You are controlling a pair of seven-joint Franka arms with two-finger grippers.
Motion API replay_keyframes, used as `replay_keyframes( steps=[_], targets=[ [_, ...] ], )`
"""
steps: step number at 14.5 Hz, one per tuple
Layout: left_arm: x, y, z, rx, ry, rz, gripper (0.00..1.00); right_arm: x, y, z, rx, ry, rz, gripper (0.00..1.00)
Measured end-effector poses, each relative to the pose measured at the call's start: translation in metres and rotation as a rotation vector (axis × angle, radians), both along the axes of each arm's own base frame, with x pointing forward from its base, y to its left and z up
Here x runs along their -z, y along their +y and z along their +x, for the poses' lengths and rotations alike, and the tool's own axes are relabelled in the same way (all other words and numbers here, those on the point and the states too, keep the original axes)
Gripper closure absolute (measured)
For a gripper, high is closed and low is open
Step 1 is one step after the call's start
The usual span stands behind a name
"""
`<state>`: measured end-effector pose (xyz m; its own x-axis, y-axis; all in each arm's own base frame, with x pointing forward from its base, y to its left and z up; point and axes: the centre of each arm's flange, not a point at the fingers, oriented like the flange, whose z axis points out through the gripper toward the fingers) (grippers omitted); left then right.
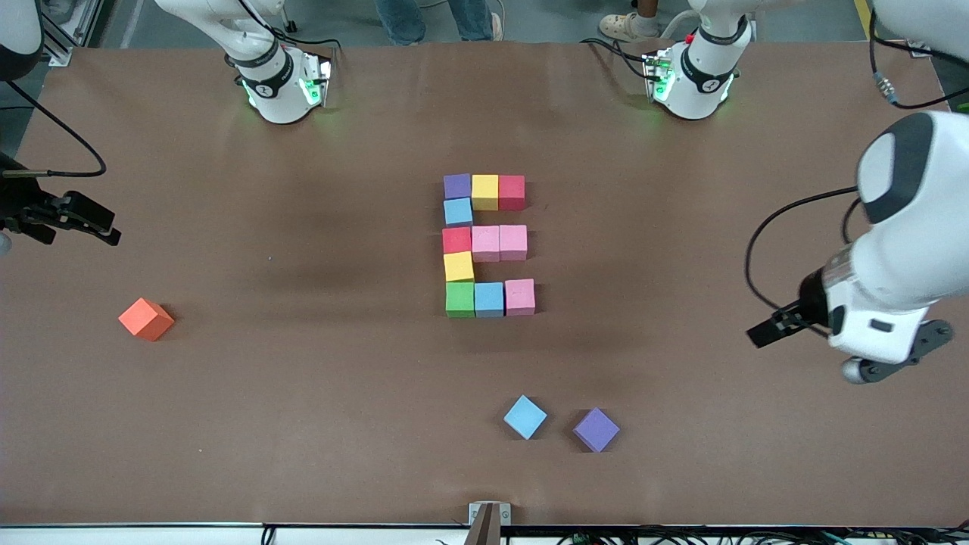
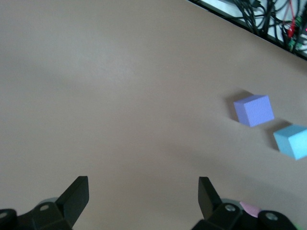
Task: Arrange 11 blocks into digit 3
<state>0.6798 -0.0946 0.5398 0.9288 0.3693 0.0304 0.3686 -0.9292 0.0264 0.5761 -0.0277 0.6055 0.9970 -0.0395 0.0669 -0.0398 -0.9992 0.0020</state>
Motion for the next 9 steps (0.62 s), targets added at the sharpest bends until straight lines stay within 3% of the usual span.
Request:
replay_keyframes(
  steps=[9],
  targets=[
    [-0.069, 0.009, -0.066, 0.171, -0.05, 0.025, 0.0, 0.0, 0.0, 0.0, 0.0, 0.0, -0.003, 0.0]
  ],
)
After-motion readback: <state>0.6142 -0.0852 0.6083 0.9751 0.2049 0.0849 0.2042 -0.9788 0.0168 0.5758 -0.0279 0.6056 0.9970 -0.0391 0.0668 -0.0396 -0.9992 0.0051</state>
